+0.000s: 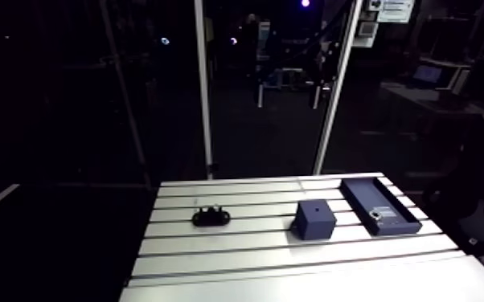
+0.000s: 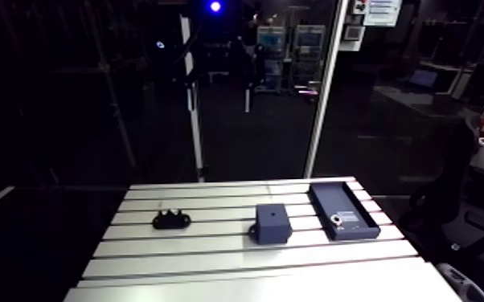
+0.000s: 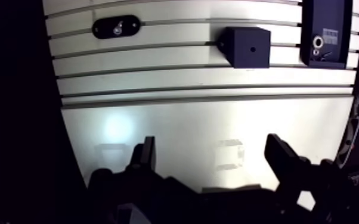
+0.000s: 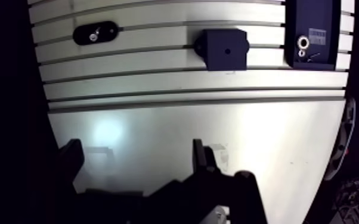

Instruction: Pick up the M10 bolt and insert it into the hole until fully seated.

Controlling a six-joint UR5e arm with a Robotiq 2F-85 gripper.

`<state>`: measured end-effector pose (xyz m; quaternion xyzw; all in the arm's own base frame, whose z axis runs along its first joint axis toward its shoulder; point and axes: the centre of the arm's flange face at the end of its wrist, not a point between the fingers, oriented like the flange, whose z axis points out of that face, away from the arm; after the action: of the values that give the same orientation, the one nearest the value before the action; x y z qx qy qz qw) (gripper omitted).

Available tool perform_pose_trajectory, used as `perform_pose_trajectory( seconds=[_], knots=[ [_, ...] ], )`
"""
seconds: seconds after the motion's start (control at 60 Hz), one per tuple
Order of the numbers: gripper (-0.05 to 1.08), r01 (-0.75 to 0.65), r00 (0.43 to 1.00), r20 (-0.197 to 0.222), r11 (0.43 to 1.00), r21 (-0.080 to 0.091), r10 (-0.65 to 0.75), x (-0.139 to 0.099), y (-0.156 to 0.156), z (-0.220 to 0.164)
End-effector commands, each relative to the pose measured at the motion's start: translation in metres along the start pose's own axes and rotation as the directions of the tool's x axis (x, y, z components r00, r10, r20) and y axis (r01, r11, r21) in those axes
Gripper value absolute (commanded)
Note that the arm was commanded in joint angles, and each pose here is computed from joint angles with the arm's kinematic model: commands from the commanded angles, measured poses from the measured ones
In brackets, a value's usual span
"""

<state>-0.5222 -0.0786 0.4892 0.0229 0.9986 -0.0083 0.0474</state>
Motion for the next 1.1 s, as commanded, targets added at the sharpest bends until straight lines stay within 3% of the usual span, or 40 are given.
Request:
perform_pose_trajectory(
  seconds=[0.017,0.5,0.633,0.7,0.883,1.1],
  knots=[
    [0.01,0.046,0.999,-0.02,0.999,-0.004,-0.046,0.013,-0.01,0.01],
    [0.01,0.043,0.999,-0.018,0.999,-0.002,-0.043,0.012,-0.011,0.011],
    [0.01,0.04,0.997,-0.059,0.999,-0.002,-0.04,0.016,-0.012,0.017],
    [0.01,0.058,0.993,-0.102,0.998,-0.004,-0.058,0.018,-0.022,0.024],
    [0.01,0.085,0.988,-0.128,0.996,-0.009,-0.085,0.017,-0.039,0.035],
    [0.01,0.067,0.979,-0.194,0.998,-0.006,-0.067,0.02,-0.05,0.062]
  ],
)
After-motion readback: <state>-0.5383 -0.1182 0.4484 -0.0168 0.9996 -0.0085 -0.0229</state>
